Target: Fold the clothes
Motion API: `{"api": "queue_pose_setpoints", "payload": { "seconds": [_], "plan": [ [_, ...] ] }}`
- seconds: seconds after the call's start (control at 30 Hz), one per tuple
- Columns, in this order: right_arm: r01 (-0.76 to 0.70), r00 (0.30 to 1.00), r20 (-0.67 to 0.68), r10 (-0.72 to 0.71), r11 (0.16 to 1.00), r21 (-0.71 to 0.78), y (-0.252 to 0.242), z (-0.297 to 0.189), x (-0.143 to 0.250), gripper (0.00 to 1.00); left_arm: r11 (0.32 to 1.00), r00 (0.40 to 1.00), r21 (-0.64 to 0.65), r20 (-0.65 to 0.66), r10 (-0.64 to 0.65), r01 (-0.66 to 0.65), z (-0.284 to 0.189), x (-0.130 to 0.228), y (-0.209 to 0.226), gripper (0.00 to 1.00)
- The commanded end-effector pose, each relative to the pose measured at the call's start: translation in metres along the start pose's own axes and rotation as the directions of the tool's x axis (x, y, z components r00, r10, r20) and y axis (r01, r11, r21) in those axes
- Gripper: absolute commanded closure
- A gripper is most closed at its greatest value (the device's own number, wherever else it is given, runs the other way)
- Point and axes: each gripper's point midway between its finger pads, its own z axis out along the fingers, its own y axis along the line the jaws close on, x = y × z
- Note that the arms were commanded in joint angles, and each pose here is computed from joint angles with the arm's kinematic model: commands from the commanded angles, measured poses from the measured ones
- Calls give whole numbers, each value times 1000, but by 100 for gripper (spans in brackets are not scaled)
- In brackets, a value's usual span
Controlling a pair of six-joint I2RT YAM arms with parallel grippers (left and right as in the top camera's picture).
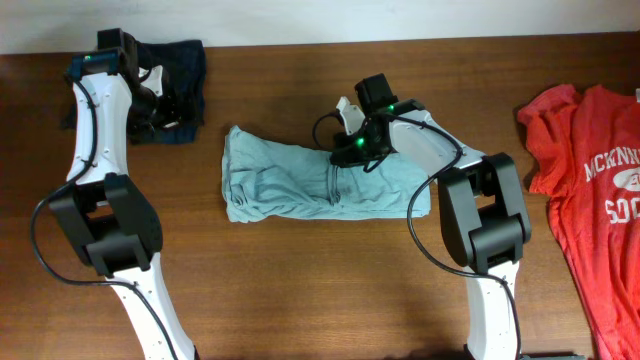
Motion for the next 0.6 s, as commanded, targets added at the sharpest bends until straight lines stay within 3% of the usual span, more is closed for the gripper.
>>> {"api": "queue_pose_setpoints", "payload": {
  "seconds": [0.0,0.23,0.57],
  "plan": [
    [12,999,43,-8,996,-90,22,-27,-12,92,1000,1000,-3,11,2,-1,-2,-4,1,1],
    [-28,999,18,30,994,-109,32,-73,0,96,1000,1000,-3,11,1,-1,-2,-3,1,1],
    [-168,974,-170,153,983,-79,25,-57,55,96,1000,1000,-3,11,1,-1,-2,-3,1,1]
  ]
}}
